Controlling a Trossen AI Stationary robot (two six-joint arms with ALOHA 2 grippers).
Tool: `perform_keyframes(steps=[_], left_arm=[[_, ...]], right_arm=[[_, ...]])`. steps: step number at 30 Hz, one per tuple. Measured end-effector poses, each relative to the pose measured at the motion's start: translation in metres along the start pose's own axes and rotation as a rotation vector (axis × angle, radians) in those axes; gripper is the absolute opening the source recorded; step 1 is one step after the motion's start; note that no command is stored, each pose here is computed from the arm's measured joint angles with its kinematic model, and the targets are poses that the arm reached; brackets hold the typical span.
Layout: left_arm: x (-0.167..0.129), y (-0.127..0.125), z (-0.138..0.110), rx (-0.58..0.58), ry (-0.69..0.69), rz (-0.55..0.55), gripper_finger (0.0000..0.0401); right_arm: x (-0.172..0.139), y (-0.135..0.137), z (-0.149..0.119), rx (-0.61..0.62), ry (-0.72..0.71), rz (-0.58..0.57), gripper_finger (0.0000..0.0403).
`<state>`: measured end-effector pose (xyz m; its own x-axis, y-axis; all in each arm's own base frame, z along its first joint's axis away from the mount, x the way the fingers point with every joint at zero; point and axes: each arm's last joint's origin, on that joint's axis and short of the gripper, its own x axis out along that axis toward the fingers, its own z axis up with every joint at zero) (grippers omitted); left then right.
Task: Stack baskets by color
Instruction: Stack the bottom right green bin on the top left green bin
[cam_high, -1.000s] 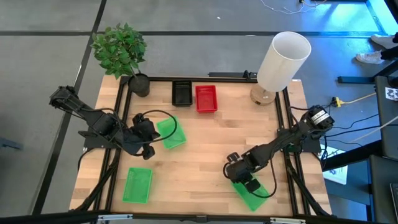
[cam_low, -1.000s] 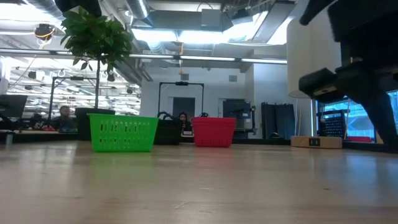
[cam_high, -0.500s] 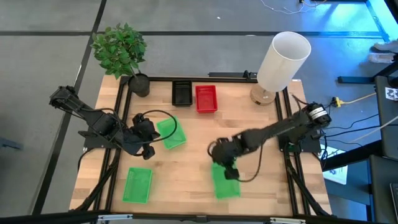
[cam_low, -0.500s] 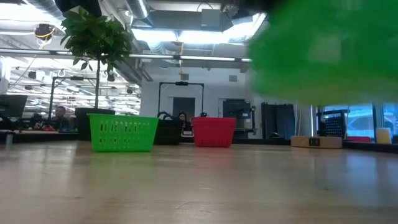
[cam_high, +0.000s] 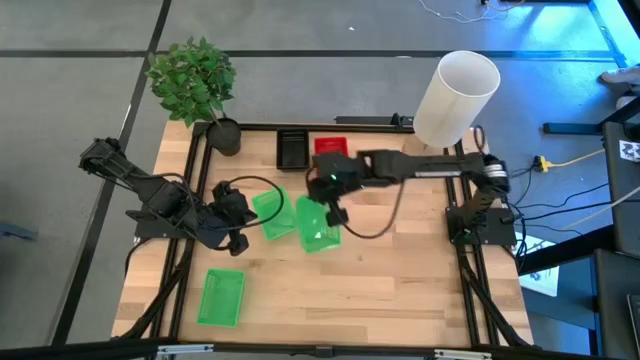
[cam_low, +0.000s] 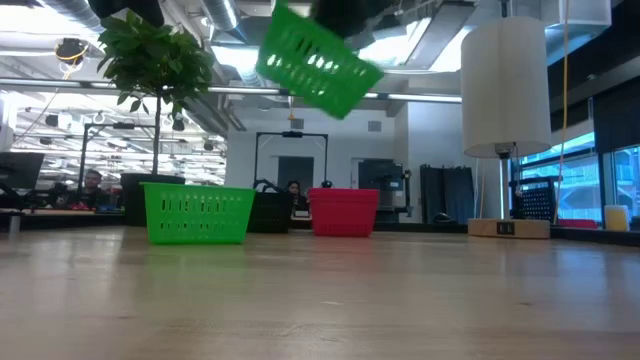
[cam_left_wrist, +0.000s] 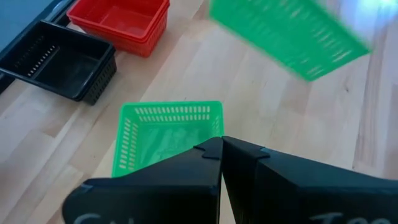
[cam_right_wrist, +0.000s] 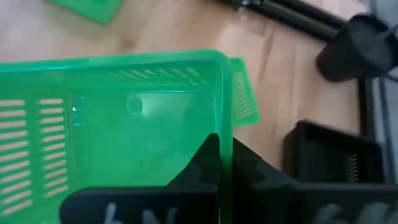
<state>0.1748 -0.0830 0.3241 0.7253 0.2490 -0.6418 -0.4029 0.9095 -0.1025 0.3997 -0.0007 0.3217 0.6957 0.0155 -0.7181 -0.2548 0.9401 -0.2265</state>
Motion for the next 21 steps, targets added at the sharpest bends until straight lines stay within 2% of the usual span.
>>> perform_keyframes(steps=[8, 15, 21], left_arm=[[-0.008, 0.008, 0.002, -0.022, -0.053, 0.029, 0.0000], [-0.024, 0.022, 0.007, -0.070, -0.144, 0.041, 0.0000], [-0.031, 0.029, 0.008, -0.088, -0.177, 0.044, 0.0000]], right_arm=[[0.044, -0.050, 0.017, -0.058, -0.058, 0.038, 0.0001], [0.096, -0.063, 0.022, -0.114, -0.096, 0.117, 0.0000], [0.134, -0.074, 0.018, -0.156, -0.122, 0.091, 0.0000]])
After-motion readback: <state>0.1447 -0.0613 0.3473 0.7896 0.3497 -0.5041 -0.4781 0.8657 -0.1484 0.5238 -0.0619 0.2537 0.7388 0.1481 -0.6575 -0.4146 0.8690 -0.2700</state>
